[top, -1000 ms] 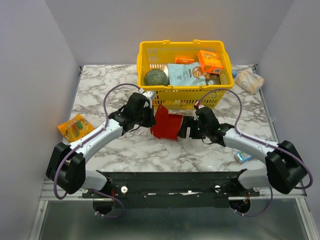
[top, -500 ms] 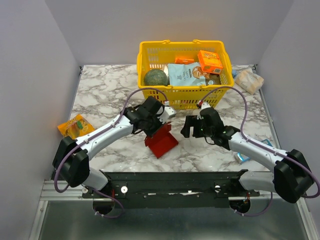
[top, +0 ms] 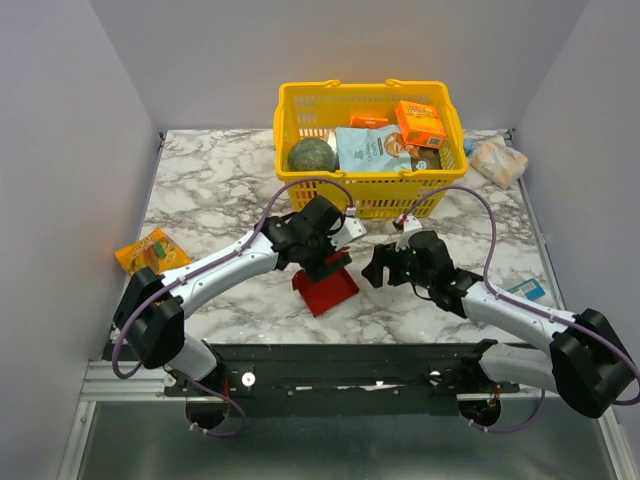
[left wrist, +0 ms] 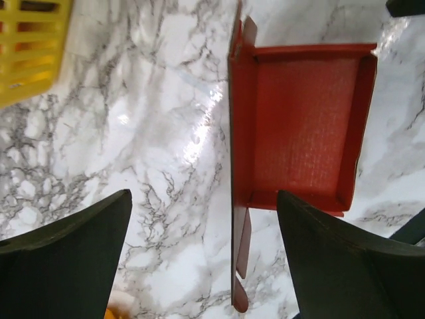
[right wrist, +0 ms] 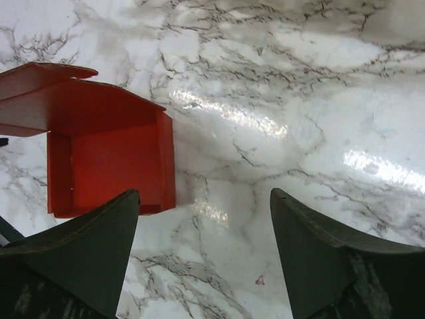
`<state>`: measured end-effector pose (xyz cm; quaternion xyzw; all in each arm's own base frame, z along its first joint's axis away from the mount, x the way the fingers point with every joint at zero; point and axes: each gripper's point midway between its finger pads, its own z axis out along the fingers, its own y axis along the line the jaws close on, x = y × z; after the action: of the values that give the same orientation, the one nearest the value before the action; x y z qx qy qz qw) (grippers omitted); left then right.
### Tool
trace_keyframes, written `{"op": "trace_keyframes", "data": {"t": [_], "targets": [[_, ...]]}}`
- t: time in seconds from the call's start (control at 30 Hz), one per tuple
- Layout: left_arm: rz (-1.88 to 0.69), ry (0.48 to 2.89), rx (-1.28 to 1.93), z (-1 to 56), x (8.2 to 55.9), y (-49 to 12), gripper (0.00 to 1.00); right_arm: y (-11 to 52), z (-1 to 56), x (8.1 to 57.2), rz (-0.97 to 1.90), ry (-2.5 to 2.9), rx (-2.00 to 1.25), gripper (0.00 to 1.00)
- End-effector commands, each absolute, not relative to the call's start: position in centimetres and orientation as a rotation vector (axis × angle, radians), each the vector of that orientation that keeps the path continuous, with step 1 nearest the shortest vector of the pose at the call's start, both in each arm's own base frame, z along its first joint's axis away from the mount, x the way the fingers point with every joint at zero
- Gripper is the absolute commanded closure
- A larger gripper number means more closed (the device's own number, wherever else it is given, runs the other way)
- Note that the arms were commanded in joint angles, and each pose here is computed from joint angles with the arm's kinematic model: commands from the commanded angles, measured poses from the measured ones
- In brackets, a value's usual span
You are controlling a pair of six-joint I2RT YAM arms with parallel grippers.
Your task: Fold the paper box
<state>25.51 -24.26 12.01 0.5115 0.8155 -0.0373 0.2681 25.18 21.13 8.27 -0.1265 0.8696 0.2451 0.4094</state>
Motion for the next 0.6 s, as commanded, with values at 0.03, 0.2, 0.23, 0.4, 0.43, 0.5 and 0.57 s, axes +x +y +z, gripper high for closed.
{"op": "trace_keyframes", "data": {"t": [0.03,0.2,0.23,0.4,0.43,0.5,0.57], "targets": [[-0.199,2.012,1.182,18.7,27.2,-25.7,0.01,23.6,10.3,26.5,0.695,2.093,-0.456,0.19],[-0.303,2.007,0.961,21.4,26.6,-24.6,0.01,25.4,12.2,27.3,0.745,1.950,-0.580,0.29],[-0.316,2.033,0.922,20.7,26.1,-24.1,0.01,25.8,12.5,27.5,0.749,1.927,-0.609,0.30],[-0.578,2.050,0.506,21.4,23.4,-23.3,0.01,27.2,12.9,28.7,0.742,1.848,-0.723,0.34],[-0.556,2.095,0.430,19.5,23.0,-22.2,0.01,27.5,12.4,28.7,0.751,1.858,-0.741,0.34],[-0.571,2.113,0.286,19.1,22.2,-20.6,0.01,28.0,12.6,29.0,0.755,1.841,-0.763,0.34],[-0.565,2.145,0.233,17.2,21.4,-19.6,0.01,28.3,12.6,29.1,0.767,1.822,-0.777,0.34]]}}
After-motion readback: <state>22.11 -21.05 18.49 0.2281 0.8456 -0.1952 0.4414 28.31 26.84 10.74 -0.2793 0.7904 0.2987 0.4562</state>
